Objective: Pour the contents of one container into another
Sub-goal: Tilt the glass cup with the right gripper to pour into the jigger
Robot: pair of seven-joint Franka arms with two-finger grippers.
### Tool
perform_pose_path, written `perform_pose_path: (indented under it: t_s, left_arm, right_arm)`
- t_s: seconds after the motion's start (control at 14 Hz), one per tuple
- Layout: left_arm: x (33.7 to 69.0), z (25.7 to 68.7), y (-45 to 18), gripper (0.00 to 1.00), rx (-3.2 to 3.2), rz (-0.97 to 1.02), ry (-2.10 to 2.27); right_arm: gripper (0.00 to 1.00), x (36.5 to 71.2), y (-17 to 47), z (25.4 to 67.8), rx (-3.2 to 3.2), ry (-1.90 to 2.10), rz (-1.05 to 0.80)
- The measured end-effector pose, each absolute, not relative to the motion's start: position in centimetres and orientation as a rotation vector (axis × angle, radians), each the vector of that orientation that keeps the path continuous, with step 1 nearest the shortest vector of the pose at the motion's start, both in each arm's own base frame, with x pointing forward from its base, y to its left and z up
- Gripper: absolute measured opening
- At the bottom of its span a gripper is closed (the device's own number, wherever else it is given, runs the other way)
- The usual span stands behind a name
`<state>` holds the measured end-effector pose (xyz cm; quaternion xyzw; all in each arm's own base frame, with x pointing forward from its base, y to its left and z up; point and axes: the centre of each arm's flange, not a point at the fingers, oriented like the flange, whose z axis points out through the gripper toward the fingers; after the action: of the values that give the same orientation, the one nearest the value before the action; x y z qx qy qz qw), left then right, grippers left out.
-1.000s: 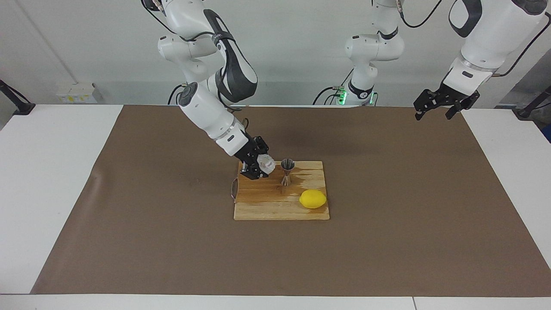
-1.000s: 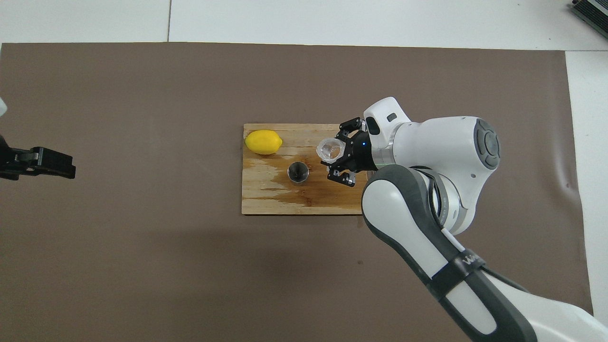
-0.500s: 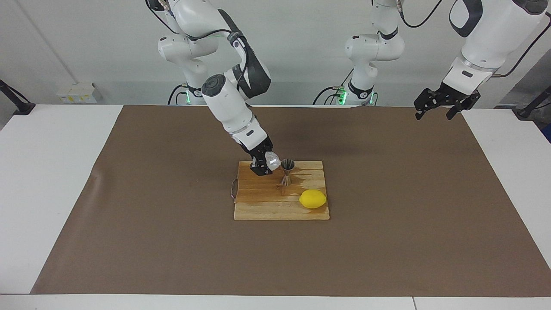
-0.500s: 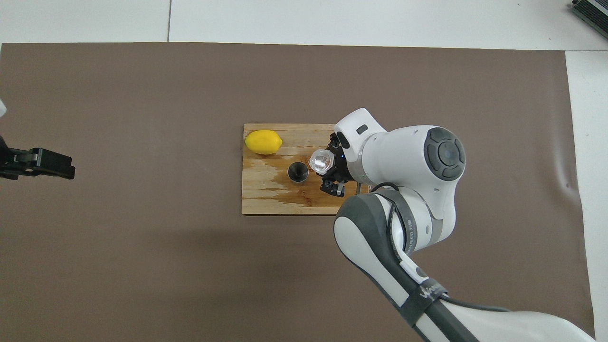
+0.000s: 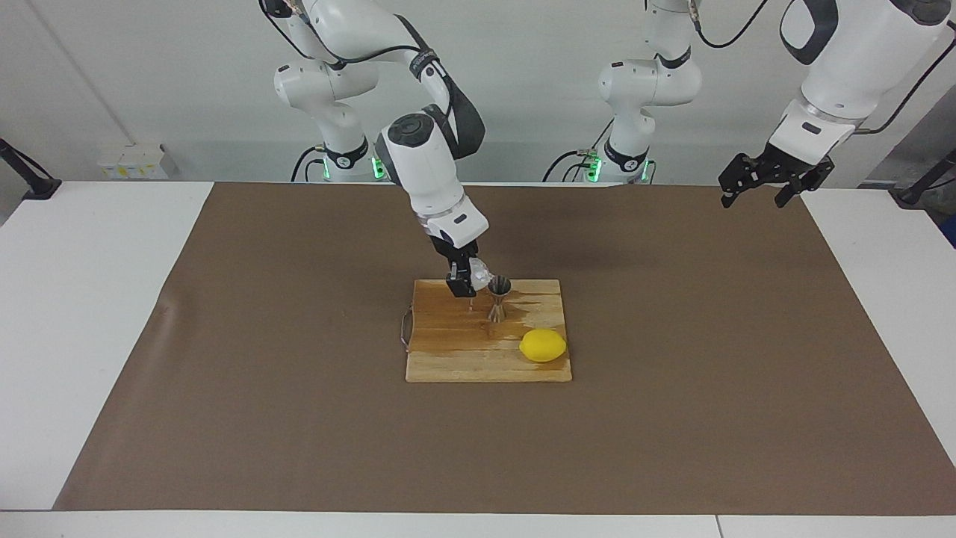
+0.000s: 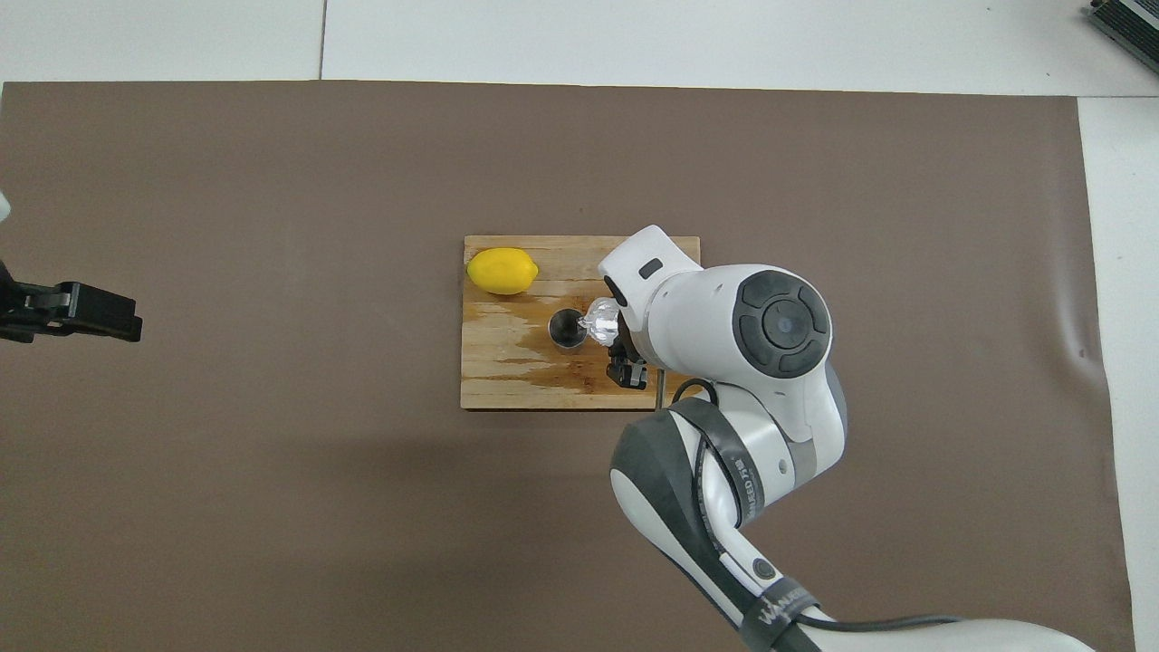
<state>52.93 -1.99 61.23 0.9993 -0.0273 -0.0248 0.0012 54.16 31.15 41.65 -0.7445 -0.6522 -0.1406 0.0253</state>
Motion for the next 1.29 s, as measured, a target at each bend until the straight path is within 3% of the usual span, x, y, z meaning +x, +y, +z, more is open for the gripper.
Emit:
perform_pose_path:
  t_s: [1.0,1.29]
  left_arm:
    - [52.9,61.2,-2.0,1.0,3.137,-0.078,-0.086]
    - [52.9,61.2,-2.0,1.0,3.137,-0.078,-0.086]
  right_arm:
    - [0.45,52.8,33.2,42.9,-2.318,-2.164,-0.415]
    - [0.45,53.2,33.2,43.4,-2.326,-2.154,-0.483]
